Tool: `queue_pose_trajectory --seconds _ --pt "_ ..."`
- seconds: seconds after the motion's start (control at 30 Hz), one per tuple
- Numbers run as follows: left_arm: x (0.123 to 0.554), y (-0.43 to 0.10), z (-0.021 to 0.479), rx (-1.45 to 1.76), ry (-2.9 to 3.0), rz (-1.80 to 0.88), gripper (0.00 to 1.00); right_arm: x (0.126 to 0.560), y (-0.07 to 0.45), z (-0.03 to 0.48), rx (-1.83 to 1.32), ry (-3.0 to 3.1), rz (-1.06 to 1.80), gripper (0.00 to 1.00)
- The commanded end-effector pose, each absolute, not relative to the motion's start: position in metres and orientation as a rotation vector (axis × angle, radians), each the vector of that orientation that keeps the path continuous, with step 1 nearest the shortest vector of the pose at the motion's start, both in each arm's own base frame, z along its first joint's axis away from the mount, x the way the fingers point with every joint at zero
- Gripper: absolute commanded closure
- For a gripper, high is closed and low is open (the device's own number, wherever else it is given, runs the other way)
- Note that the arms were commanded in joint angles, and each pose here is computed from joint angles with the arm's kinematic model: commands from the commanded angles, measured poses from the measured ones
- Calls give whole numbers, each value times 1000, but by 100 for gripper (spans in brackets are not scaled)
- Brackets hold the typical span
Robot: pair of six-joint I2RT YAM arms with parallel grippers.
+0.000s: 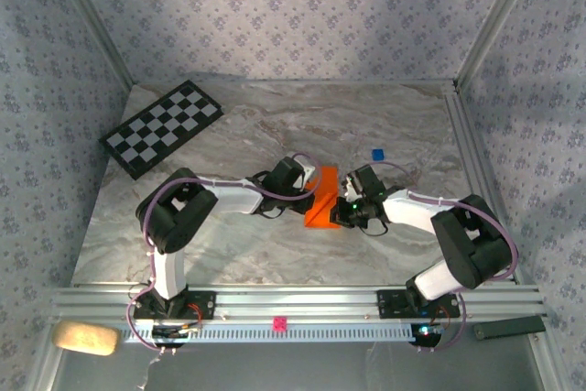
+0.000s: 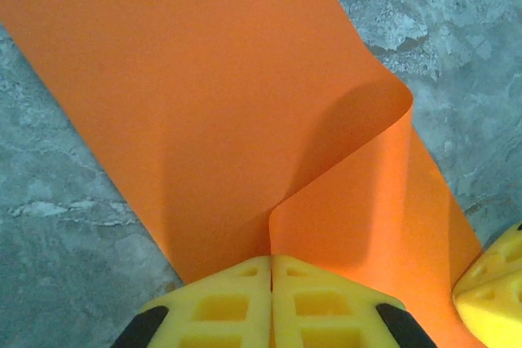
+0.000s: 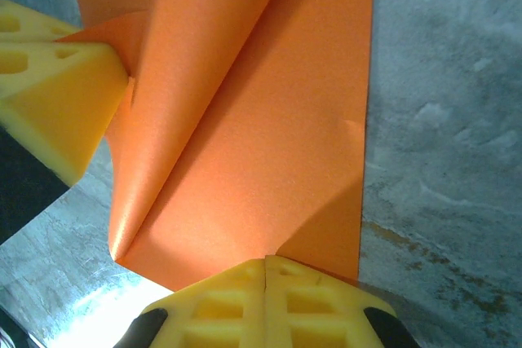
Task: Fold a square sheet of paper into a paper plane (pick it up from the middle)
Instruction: Fold the triangle a second time at the center of the table.
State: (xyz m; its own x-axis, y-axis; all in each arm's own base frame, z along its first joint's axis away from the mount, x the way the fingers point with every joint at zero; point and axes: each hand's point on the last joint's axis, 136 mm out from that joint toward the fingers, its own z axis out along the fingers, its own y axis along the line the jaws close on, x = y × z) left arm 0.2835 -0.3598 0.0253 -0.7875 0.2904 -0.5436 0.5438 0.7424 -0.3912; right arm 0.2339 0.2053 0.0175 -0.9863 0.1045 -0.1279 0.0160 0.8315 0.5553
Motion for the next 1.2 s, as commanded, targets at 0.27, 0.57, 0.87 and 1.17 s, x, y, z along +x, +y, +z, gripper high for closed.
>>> queue_pose_trajectory --seconds 0.27,0.57,0.87,1.17 --pt "285 -351 27 586 2496 -758 93 224 184 -2 131 2940 720 100" --pt "283 -350 23 556 2513 -763 94 227 185 -1 132 2930 727 99" --pt "281 -345 21 506 2535 -769 96 255 199 36 197 2749 913 96" --pt "280 -345 21 494 2527 -789 97 275 222 63 244 2607 1111 95"
